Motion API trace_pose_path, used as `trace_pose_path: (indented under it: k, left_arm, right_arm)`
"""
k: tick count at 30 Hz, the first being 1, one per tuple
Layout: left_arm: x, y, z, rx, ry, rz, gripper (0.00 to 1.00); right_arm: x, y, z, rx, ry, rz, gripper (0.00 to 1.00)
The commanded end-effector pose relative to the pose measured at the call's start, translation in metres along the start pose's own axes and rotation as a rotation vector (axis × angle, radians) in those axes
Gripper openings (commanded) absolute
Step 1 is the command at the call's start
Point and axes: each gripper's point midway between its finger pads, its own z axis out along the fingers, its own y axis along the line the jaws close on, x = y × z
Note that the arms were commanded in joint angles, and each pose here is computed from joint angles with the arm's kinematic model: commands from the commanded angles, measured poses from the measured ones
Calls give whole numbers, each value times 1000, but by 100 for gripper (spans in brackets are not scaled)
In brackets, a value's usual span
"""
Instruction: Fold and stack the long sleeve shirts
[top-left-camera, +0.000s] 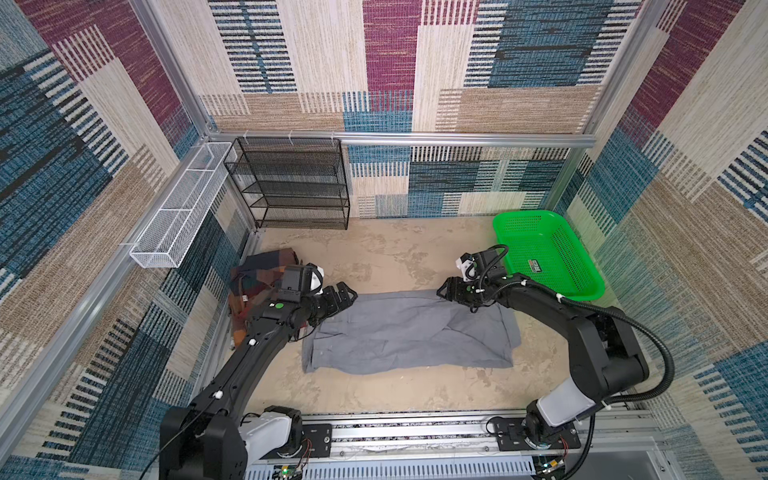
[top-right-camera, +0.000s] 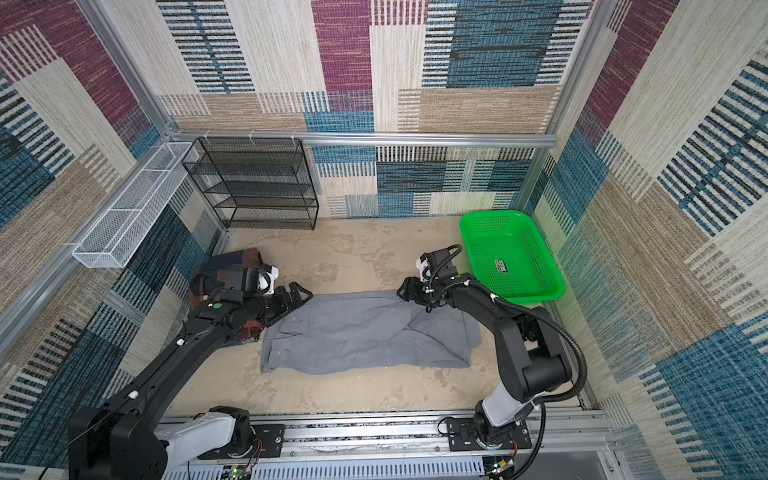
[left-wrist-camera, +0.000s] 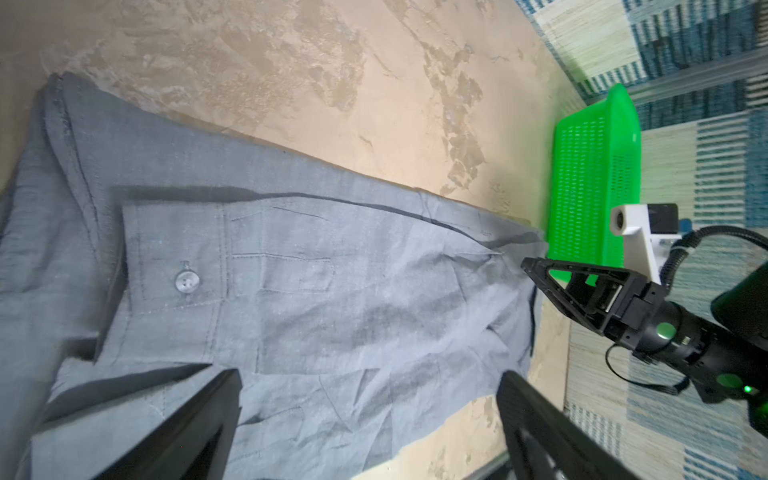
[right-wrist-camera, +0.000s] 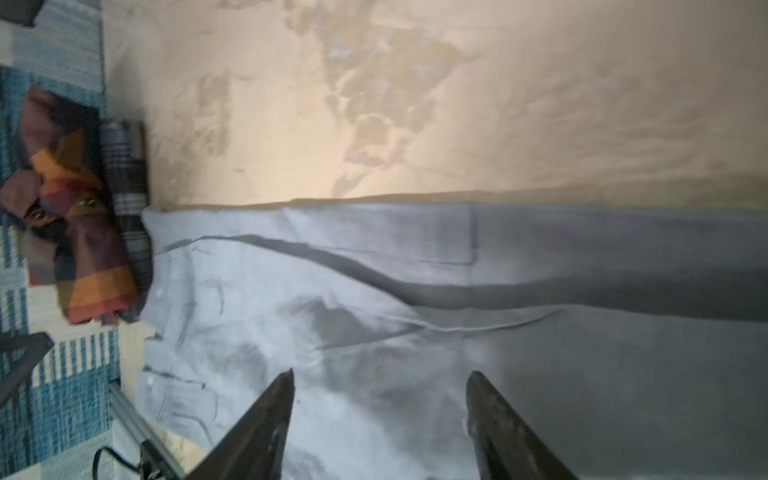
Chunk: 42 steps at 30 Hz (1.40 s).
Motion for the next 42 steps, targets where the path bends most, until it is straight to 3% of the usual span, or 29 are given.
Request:
trace_pose_path:
  k: [1, 10, 15, 21, 32, 42]
  left_arm:
    - [-8, 11, 13, -44, -28, -36, 99]
    - [1, 40, 39, -155, 45, -68, 98]
    - [7, 57, 37, -253, 72, -74, 98]
    - [7, 57, 37, -256, 78, -83, 98]
    - [6, 60, 51, -277, 119, -85, 97]
    - [27, 78, 60, -307, 172, -112, 97]
  right_arm:
    - [-8, -16, 2, -7, -60, 82, 67]
    - [9, -45, 16, 11, -36, 141, 68]
    - [-20, -41, -1, 59, -94, 101, 68]
    - [-66, -7, -46, 10, -248, 51, 69]
    - [-63, -64, -22, 8, -216, 268, 69]
    - [-54, -82, 7, 7, -151, 326, 69]
